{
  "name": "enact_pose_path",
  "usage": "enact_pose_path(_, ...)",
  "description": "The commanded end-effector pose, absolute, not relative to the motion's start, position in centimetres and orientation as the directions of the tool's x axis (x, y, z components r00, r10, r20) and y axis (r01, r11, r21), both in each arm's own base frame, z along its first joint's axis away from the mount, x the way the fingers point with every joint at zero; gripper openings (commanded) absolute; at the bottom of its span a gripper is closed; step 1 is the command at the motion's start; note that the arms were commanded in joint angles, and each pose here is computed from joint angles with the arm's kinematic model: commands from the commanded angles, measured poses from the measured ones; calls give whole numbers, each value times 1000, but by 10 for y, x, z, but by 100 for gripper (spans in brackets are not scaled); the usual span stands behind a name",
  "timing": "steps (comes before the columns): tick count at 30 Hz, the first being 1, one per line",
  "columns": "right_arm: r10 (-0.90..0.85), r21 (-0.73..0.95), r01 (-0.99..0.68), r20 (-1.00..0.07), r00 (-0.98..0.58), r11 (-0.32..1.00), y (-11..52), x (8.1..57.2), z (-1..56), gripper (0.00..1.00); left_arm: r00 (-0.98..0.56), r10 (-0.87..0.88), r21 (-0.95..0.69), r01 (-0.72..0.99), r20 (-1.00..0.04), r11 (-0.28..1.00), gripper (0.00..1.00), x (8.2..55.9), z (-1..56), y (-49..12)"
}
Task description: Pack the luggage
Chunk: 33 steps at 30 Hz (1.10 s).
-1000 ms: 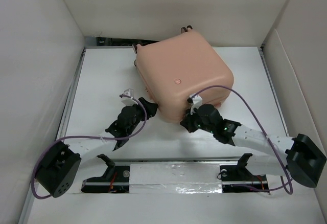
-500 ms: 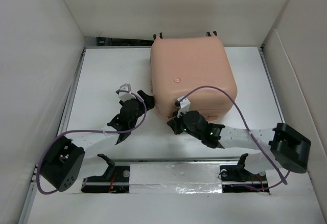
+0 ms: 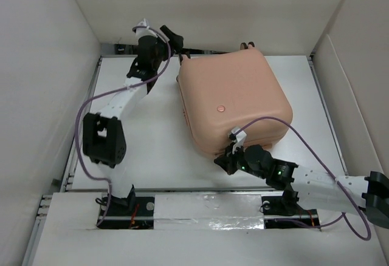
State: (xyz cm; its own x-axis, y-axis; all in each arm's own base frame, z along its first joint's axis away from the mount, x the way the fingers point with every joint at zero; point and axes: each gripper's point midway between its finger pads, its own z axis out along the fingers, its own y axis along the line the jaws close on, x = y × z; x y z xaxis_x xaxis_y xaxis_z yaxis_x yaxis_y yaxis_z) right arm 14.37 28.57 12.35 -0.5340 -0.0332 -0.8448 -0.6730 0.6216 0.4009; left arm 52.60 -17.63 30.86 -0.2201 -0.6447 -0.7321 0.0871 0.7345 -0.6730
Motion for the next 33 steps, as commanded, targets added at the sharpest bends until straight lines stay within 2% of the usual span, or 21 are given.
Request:
enact_pose_path(1, 37, 464, -745, -859, -511, 479, 302, 124, 166, 0, -470, -509, -588, 29, -721, 808, 92, 540, 238, -201)
enact_pose_path(2, 37, 462, -740, -858, -512, 488, 300, 126, 166, 0, -465, -509, -594, 46, -725, 803, 93, 547, 246, -205)
enact_pose_path(7, 31, 458, -742, -860, -510, 490, 294, 124, 166, 0, -570, -479, -613, 55, -668, 788, 94, 560, 210, -222)
enact_pose_path(12, 26, 459, -733, -855, -518, 503, 291, 125, 162, 0, -580, -511, -660, 62, -634, 749, 94, 568, 206, -232)
enact_pose_path(16, 16, 463, -725, -848, -530, 510, 291, 125, 156, 0, -577, -568, -737, 89, -586, 670, 86, 579, 205, -248)
enact_pose_path(21, 19, 472, -712, -840, -542, 520, 289, 125, 150, 0, -608, -642, -838, 76, -468, 540, 80, 581, 198, -274)
enact_pose_path(23, 33, 475, -702, -839, -543, 530, 287, 128, 151, 0, -573, -680, -862, 98, -458, 498, 73, 586, 206, -275)
enact_pose_path(24, 37, 478, -699, -838, -544, 532, 286, 128, 151, 0, -573, -705, -883, 74, -418, 463, 70, 584, 200, -275)
enact_pose_path(25, 41, 478, -694, -838, -545, 539, 284, 129, 150, 0, -542, -728, -897, 124, -420, 425, 62, 587, 216, -276)
enact_pose_path(27, 67, 482, -681, -839, -540, 551, 280, 135, 152, 0, -522, -753, -913, 149, -400, 381, 52, 586, 222, -275)
enact_pose_path(28, 66, 485, -683, -838, -541, 546, 280, 134, 152, 0, -491, -781, -922, 179, -386, 343, 36, 590, 233, -274)
enact_pose_path(30, 78, 486, -678, -839, -539, 552, 276, 137, 155, 0, -459, -804, -926, 189, -377, 326, 17, 595, 237, -271)
enact_pose_path(31, 91, 487, -666, -839, -537, 565, 272, 142, 155, 0, -452, -810, -927, 216, -374, 308, 0, 595, 241, -276)
enact_pose_path(33, 112, 488, -658, -842, -527, 573, 266, 146, 157, 0, -447, -813, -926, 231, -373, 299, 0, 594, 240, -276)
